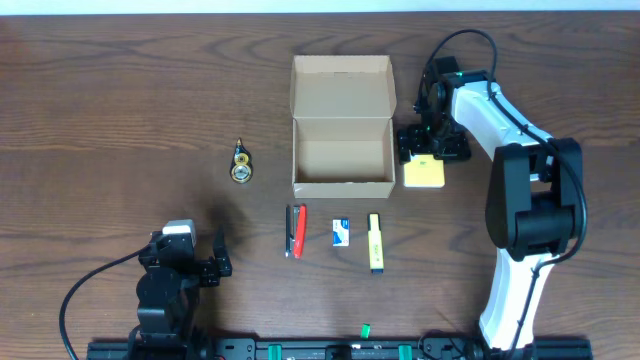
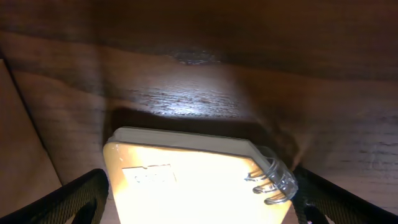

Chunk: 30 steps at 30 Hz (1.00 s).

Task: Pack container
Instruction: 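Lower the right gripper and grasp the sticky-note pad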

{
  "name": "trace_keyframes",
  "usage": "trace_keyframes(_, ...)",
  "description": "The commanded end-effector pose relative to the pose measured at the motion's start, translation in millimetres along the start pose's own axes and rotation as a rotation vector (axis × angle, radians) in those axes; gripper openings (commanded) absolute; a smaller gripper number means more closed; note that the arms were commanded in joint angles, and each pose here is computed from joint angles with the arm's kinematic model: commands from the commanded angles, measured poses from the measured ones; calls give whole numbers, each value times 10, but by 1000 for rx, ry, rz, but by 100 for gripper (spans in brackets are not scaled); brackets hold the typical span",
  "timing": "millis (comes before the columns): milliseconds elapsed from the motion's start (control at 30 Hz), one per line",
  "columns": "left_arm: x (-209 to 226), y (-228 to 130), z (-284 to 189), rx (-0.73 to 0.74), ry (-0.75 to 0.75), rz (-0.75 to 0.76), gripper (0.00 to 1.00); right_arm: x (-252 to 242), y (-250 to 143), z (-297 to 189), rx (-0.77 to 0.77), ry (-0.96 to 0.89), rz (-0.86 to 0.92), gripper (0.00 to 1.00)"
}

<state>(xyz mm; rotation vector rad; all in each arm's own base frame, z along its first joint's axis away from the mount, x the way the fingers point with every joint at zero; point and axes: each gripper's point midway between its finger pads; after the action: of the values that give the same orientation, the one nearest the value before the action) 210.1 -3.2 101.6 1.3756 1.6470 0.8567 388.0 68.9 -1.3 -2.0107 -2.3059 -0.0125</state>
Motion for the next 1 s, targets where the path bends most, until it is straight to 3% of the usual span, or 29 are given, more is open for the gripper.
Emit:
trace_keyframes(0,22,-39,20,6,8,16,95,9,-81,167,47,-17,6,92)
trace_keyframes(267,22,-40,20,6,8,16,95,0,-93,177,51,-22,6,76)
trace_keyframes(600,22,-39,20,6,8,16,95,1,-100,177,54,-21,13,35)
trace_keyframes(967,22,-40,20,6,8,16,95,8,-133,51,82,-22,15,27)
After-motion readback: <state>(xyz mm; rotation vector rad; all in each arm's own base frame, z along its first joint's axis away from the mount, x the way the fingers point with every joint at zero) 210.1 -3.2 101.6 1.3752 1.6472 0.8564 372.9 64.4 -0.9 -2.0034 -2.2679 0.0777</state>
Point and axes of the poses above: each gripper's point midway between its finger pads, its own z axis out along the fingers, its own x axis along the line the jaws close on, y = z × x, and after that the axes turned 7 degrees about -z, right-handed
